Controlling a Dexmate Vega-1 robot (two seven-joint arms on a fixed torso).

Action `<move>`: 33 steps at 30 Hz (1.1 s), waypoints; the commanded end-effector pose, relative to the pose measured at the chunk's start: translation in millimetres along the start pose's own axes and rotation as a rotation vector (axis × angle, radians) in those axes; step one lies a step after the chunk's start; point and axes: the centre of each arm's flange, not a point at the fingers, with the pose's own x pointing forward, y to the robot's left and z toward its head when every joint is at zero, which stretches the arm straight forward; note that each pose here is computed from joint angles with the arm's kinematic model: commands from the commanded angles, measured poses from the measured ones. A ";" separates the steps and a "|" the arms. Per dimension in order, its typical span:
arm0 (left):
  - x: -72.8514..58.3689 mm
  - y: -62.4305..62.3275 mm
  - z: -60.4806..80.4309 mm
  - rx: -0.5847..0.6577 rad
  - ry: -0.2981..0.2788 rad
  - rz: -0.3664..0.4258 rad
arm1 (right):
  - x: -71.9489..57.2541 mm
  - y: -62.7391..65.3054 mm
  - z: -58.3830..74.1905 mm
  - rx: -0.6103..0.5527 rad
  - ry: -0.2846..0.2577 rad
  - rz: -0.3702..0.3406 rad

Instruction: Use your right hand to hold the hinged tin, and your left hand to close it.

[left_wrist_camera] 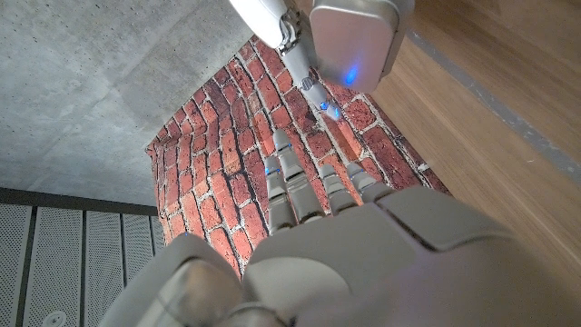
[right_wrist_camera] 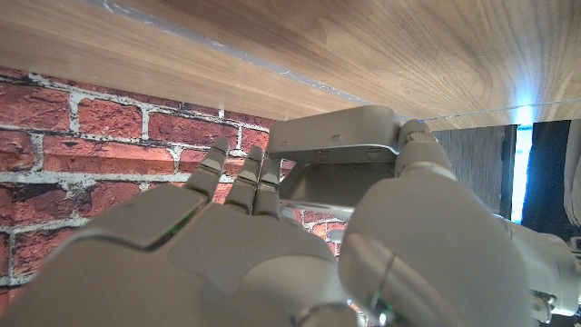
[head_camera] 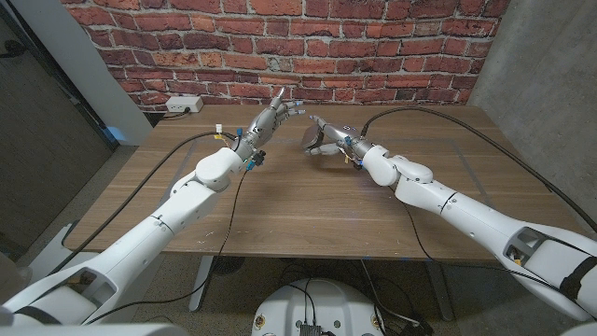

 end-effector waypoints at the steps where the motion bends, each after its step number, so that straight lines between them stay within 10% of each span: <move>1: -7.2 4.9 2.5 0.067 0.019 0.030 | 1.9 19.8 0.5 0.029 -0.002 0.003; 16: -13.6 15.4 2.7 0.072 0.033 0.037 | 3.6 40.9 -1.2 0.048 0.003 -0.059; 33: -12.9 14.1 7.3 0.233 0.051 0.035 | 12.6 57.0 3.9 -0.039 -0.026 0.051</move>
